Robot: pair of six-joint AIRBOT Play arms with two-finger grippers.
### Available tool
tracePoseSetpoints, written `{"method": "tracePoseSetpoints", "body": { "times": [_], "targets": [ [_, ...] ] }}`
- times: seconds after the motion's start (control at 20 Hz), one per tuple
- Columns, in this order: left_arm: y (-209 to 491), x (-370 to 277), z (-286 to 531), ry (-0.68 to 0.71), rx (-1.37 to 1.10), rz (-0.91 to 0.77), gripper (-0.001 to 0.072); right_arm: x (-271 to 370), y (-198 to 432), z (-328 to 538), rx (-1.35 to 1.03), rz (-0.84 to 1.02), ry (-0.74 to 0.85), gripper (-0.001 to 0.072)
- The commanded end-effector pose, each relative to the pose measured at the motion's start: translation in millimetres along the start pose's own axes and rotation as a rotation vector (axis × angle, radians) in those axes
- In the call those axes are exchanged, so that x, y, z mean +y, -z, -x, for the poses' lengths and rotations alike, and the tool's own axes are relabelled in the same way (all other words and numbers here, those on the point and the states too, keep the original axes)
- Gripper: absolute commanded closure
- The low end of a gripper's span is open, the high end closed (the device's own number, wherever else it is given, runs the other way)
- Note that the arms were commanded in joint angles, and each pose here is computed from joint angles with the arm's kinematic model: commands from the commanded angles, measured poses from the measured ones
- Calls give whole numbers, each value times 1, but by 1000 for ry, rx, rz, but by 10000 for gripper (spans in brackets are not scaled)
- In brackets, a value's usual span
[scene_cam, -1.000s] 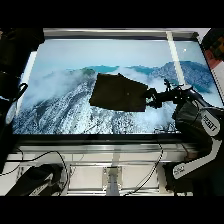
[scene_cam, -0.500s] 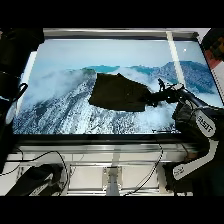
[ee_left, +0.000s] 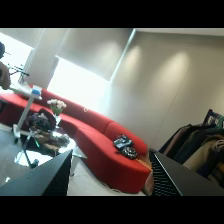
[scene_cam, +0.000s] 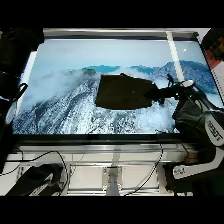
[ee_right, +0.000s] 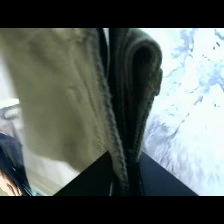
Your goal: Fold the clothes and pants, and hang the long-sleeved shirts on hangers.
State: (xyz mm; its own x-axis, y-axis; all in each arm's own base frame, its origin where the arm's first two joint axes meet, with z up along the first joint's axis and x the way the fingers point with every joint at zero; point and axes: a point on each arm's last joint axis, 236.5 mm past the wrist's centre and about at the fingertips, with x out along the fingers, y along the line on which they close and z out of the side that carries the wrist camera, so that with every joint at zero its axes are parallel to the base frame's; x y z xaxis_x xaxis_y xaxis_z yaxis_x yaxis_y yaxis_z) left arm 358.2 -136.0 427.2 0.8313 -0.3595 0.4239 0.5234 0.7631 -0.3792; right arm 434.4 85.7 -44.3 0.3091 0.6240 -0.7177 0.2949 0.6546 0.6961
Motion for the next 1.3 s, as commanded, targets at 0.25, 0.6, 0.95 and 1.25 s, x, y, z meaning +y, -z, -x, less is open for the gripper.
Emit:
{"method": "tracePoseSetpoints", "body": {
  "times": [0.25,0.6,0.95,1.25],
  "targets": [
    [-1,-1,0,5,-4,3,154,-61,7,206,-207,-11,440,680],
    [-2,-3,0,11,-8,4,155,-149,43,333,-282,-229,771,680],
    [-2,-3,0,11,-8,4,155,-207,84,394,-293,-426,966,680],
    [-2,-3,0,11,-8,4,155,-239,108,444,-351,-546,1135,679]
  ]
}}
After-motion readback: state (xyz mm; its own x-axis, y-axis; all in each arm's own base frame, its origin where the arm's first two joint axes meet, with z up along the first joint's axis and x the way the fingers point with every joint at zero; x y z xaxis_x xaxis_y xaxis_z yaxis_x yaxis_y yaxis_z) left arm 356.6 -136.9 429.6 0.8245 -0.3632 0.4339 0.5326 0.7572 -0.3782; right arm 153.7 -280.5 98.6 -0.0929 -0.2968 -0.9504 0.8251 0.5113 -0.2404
